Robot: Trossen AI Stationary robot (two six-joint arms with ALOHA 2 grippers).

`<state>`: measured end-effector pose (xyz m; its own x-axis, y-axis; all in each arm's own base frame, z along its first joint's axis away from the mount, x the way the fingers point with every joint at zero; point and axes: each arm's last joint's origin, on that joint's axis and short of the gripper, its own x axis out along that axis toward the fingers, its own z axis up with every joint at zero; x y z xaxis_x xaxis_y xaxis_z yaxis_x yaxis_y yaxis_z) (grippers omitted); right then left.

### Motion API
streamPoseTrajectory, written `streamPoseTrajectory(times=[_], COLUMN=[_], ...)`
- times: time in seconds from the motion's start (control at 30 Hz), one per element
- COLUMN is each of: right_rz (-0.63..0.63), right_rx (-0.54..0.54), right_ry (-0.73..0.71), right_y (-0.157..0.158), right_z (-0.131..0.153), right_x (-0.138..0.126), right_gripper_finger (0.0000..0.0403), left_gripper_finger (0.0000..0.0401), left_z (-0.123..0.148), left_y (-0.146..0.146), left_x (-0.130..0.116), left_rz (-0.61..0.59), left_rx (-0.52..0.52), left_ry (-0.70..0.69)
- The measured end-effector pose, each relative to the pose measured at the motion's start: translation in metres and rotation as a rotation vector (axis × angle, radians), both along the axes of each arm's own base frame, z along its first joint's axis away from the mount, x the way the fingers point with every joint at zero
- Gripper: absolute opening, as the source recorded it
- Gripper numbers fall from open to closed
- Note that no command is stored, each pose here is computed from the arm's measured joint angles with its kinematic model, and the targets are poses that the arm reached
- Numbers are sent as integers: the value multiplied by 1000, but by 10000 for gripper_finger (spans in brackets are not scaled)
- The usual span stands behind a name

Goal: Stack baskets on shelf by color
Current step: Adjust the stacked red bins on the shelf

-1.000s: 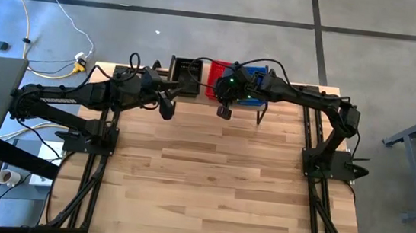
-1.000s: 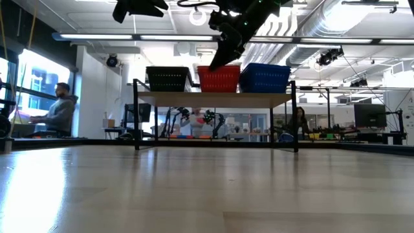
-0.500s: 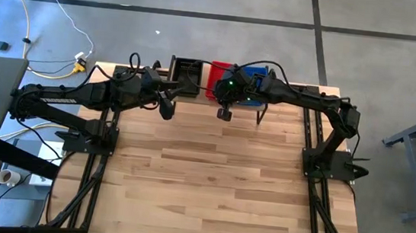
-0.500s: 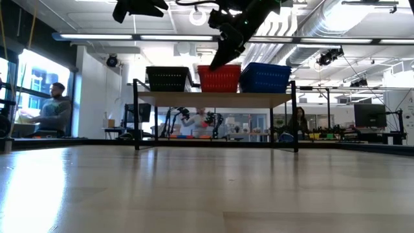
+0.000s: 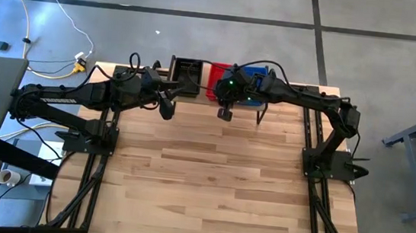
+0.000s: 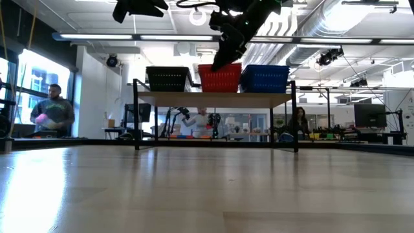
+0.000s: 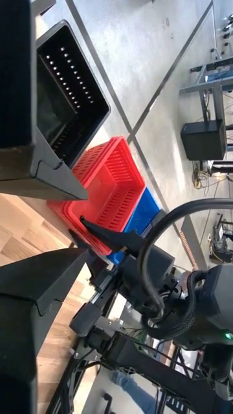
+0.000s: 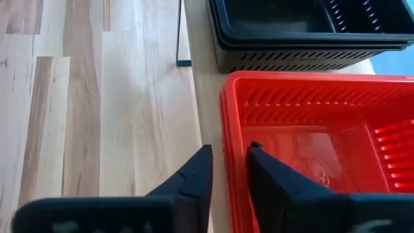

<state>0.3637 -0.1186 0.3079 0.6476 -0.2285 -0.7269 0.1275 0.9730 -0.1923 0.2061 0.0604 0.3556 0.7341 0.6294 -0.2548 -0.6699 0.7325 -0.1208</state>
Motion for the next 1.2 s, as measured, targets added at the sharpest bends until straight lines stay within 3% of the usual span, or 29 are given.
streamPoseTrajectory(times=[0.23, 0.47, 0.7, 1.07, 1.2], right_rz=[-29, -63, -287, -577, -612], right_rx=[-37, -45, -173, -87, -74], right_ry=[-21, -99, -122, -15, -33], right_y=[2, 7, -7, -35, -39], right_z=[12, 40, 60, 52, 55], right_x=[-8, -26, -48, -78, -83], right_gripper_finger=[110, 114, 114, 114, 114], left_gripper_finger=[120, 120, 120, 120, 120], left_z=[0, 0, 0, 0, -1], left_y=[0, 0, 0, 0, 0], left_x=[0, 0, 0, 0, 1], left_rz=[0, 0, 0, -8, -13], left_rx=[0, 0, 0, -3, -5], left_ry=[0, -1, -1, 1, 2])
